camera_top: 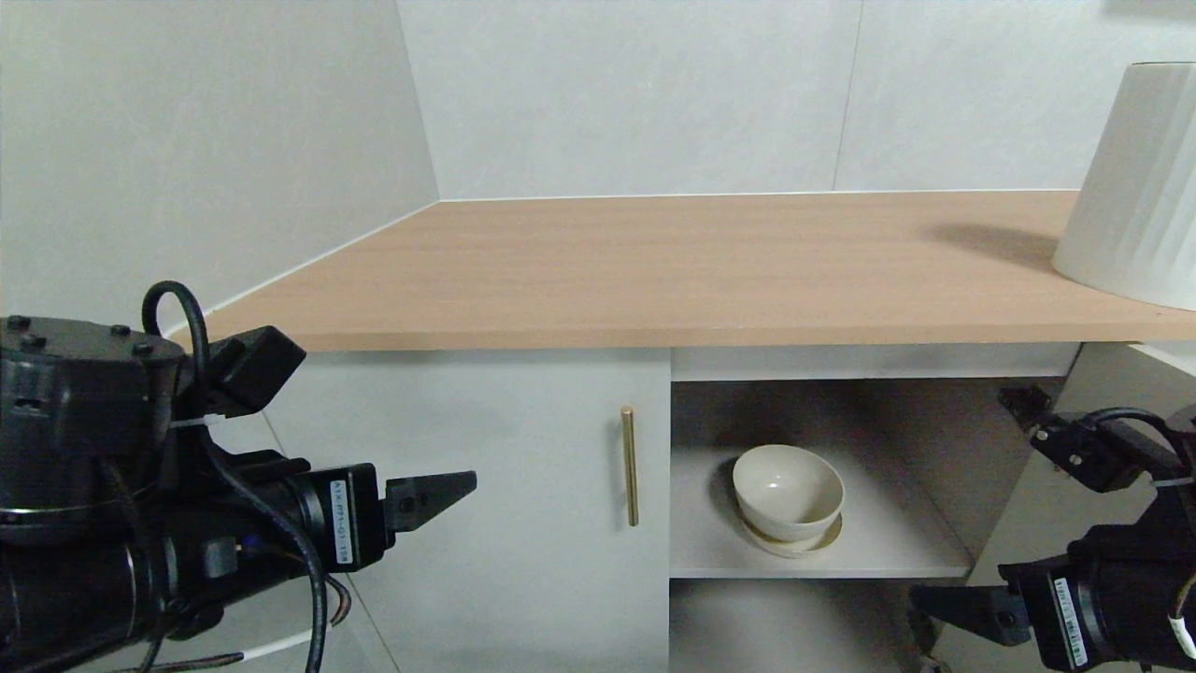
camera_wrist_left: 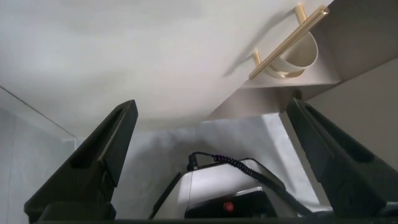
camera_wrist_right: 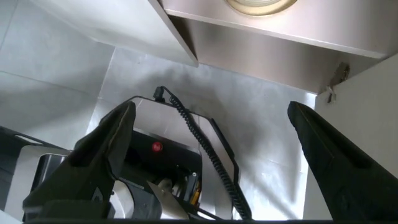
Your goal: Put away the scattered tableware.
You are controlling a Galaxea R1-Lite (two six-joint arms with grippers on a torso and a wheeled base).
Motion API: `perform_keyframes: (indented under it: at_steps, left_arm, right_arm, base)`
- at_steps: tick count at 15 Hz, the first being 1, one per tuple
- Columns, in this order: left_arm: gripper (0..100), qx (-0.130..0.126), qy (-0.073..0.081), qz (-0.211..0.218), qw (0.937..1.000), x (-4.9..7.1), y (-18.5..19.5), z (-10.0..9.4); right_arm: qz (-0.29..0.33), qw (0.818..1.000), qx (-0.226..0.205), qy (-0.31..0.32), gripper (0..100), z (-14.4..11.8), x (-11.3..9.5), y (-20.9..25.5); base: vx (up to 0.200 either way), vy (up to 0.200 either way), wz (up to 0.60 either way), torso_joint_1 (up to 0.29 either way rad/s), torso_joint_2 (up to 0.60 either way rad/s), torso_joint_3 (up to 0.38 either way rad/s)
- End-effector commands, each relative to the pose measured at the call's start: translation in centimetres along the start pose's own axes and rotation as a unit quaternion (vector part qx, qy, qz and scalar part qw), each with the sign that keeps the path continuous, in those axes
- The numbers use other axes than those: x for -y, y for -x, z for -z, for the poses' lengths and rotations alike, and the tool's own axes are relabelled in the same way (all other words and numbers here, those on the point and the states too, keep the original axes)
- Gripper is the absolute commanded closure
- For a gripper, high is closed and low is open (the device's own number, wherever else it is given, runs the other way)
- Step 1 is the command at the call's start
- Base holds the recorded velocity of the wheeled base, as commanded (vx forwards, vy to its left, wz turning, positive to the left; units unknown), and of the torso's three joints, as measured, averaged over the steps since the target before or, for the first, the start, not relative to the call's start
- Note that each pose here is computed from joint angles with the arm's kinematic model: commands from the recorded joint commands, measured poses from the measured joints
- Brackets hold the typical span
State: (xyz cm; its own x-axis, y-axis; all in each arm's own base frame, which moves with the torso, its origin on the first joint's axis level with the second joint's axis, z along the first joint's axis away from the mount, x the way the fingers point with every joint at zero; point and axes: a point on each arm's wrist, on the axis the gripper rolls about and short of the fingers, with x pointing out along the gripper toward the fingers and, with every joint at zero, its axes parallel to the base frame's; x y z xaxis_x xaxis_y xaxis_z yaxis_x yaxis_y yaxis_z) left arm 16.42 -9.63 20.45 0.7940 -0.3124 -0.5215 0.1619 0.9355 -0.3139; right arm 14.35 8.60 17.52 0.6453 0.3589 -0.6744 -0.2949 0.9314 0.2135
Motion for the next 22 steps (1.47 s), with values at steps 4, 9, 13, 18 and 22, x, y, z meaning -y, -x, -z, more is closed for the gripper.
perform_keyframes:
  at_steps: [4,9,13,18,22]
  left_arm:
    - [0,-0.01,-0.002,-0.006,0.9999,-0.02,-0.57,0.2]
    - [0,-0.007,-0.001,-0.004,1.0,-0.02,-0.41,0.16]
    - [0,-0.006,-0.001,-0.004,1.0,-0.02,-0.37,0.15]
    - [0,-0.009,-0.001,-0.005,0.9999,-0.09,-0.41,0.31]
    - [0,-0.009,-0.001,-0.004,1.0,-0.09,-0.37,0.3]
  right_arm:
    - [0.004,1.0,-0.015,0.001,0,0.13,-0.02,-0.68]
    - [0.005,1.0,-0.017,0.002,0,0.22,-0.02,-0.74]
    - [0.006,1.0,-0.02,0.002,0,0.37,0.03,-0.79]
    - [0.006,1.0,-0.023,0.002,0,0.46,0.05,-0.89]
    - [0.006,1.0,-0.025,0.002,0,0.5,0.06,-0.94]
  base:
    - [-0.2,0.0,0.0,0.006,0.0,0.004]
    - [-0.2,0.0,0.0,-0.001,0.0,0.004]
    - [-0.2,0.0,0.0,0.002,0.0,0.002]
    - [-0.2,0.0,0.0,0.003,0.0,0.002]
    - [-0.2,0.0,0.0,0.004,0.0,-0.002]
